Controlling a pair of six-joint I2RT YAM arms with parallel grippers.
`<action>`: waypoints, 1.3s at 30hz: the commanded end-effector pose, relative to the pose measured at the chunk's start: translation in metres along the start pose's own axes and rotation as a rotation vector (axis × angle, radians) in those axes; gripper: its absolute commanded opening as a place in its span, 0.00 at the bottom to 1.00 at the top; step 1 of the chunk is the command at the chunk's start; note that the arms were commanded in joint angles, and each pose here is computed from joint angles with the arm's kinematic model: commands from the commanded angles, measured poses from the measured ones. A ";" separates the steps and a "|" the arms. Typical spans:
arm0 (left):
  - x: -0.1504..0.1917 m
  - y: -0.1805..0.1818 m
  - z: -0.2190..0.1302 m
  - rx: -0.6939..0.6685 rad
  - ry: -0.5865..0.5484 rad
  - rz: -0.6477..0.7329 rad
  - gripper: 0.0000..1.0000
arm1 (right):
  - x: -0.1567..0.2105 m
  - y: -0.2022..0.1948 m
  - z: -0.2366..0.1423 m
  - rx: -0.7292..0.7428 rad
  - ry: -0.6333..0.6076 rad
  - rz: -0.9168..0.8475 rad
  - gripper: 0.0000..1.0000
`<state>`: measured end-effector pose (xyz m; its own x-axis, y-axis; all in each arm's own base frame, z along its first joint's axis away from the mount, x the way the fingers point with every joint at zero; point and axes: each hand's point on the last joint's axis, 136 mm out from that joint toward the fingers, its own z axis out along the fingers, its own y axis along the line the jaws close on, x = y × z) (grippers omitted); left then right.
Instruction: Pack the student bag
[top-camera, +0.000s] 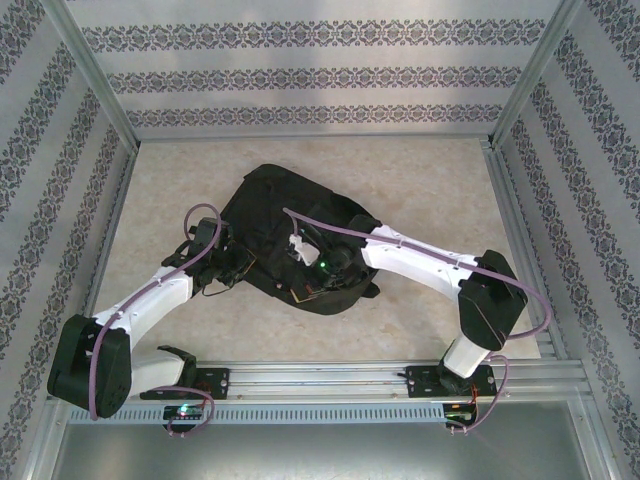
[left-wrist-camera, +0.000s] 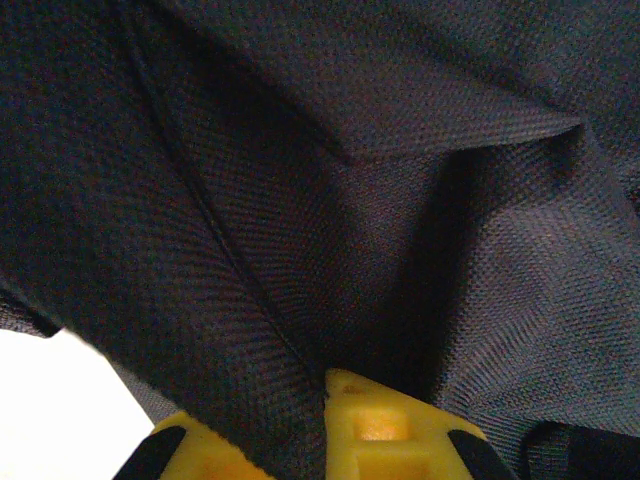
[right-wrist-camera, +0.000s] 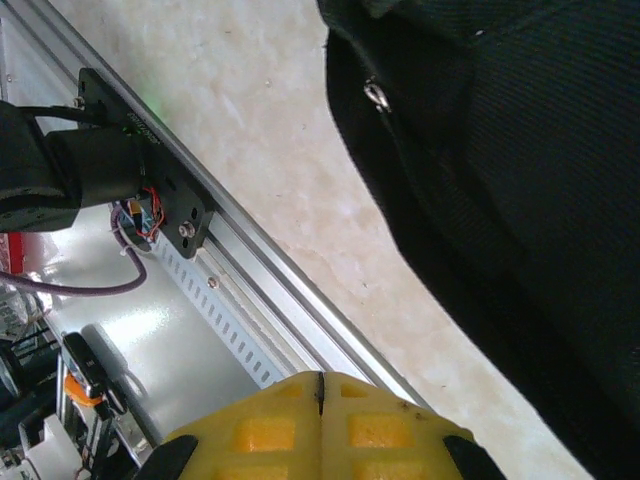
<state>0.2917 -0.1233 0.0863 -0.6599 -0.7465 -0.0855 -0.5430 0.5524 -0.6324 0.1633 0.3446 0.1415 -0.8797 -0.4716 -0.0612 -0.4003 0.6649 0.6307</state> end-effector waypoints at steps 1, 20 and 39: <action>-0.009 0.001 -0.002 -0.008 -0.036 0.026 0.00 | -0.005 0.000 -0.006 0.012 -0.012 -0.020 0.15; -0.008 -0.005 -0.004 0.010 -0.028 0.032 0.00 | -0.045 -0.012 0.035 0.117 0.030 -0.071 0.31; -0.007 -0.005 0.001 0.018 -0.017 0.020 0.00 | -0.041 -0.016 0.069 0.125 0.068 -0.099 0.00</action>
<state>0.2920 -0.1221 0.0837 -0.6657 -0.7400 -0.0958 -0.5394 0.5659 -0.6235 0.1917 0.3887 0.0828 -0.8214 -0.5647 -0.0800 -0.5189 0.6819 0.5155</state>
